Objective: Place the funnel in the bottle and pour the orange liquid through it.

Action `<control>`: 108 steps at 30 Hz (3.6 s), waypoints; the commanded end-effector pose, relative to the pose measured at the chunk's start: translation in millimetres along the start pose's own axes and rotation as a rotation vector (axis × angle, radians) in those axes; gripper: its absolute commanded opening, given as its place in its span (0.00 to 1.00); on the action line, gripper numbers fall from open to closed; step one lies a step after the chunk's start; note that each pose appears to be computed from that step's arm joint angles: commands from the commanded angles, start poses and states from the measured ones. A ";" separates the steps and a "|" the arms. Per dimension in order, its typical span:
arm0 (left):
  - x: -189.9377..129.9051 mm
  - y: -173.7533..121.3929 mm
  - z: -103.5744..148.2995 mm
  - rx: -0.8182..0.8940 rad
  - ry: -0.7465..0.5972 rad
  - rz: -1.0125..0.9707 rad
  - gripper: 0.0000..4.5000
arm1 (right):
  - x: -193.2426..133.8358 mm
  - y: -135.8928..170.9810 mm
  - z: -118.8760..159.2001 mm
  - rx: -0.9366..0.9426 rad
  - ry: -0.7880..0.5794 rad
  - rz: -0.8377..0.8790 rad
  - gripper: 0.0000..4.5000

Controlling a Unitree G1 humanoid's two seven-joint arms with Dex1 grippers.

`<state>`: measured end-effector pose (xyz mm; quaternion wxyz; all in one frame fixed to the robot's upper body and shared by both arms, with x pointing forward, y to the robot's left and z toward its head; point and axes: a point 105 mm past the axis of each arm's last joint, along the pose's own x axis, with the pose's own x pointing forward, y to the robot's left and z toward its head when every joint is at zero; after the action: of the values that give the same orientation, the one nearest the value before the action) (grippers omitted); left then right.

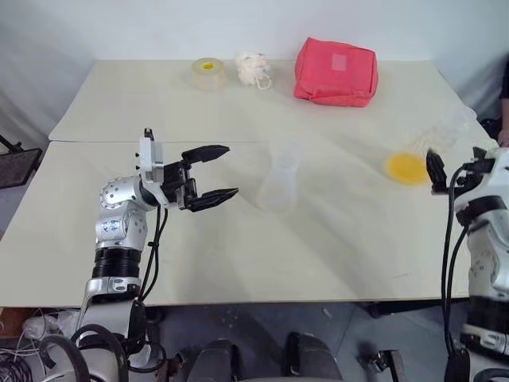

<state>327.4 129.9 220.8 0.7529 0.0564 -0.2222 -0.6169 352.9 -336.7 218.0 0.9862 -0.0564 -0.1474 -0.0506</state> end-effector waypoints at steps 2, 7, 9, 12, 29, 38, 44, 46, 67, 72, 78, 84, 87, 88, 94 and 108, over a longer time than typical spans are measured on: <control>0.5 -4.4 13.0 0.031 -0.031 0.016 0.99 | 11.1 -11.2 7.0 -0.034 -0.039 -0.021 1.00; -0.5 -7.7 14.4 0.027 -0.029 0.030 0.99 | 27.6 -7.2 4.4 -0.015 -0.060 -0.009 1.00; 0.0 -7.1 17.2 0.030 -0.036 0.044 0.99 | 36.0 -4.5 3.4 -0.010 -0.064 -0.006 1.00; -0.1 -8.5 18.9 0.030 -0.034 0.050 0.99 | 46.6 -1.7 2.5 -0.010 -0.069 -0.006 1.00; -4.3 -10.4 22.4 0.044 -0.020 0.102 1.00 | 73.0 9.1 14.6 0.017 -0.129 -0.045 0.72; -10.7 -3.3 11.8 0.037 0.007 0.089 1.00 | 57.6 49.7 52.8 -0.066 -0.270 0.120 0.54; -11.7 6.2 5.3 0.033 0.002 0.065 1.00 | 30.9 111.3 89.2 -0.321 -0.340 0.285 0.54; -9.9 8.9 2.9 0.034 0.000 0.047 1.00 | 24.7 131.5 99.1 -0.354 -0.365 0.311 0.54; 1.4 11.3 3.1 0.013 -0.059 -0.069 1.00 | -2.9 229.7 110.6 -1.081 -0.703 0.545 0.54; 3.1 12.4 3.6 0.015 -0.068 -0.065 1.00 | -0.6 229.4 108.1 -1.193 -0.752 0.561 0.54; 4.6 13.1 4.1 0.015 -0.078 -0.066 1.00 | 9.2 222.8 110.6 -1.270 -0.782 0.526 0.54; 6.0 13.7 4.2 0.015 -0.084 -0.064 1.00 | 14.8 220.8 110.4 -1.350 -0.825 0.535 0.54; 6.7 14.6 4.7 0.015 -0.088 -0.061 1.00 | 15.3 222.1 109.0 -1.390 -0.853 0.553 0.54; 7.1 15.0 4.9 0.015 -0.089 -0.060 1.00 | 15.1 222.6 108.4 -1.400 -0.864 0.559 0.54; 7.9 16.0 5.7 0.017 -0.094 -0.056 1.00 | 14.1 224.6 107.4 -1.423 -0.906 0.572 0.54; 9.9 16.9 5.9 0.015 -0.099 -0.052 1.00 | 12.7 228.4 107.8 -1.460 -0.960 0.572 0.54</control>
<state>341.5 126.6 221.9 0.7292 0.0275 -0.2407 -0.6400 367.5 -96.8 278.9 0.5268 -0.7158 -0.4241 0.1741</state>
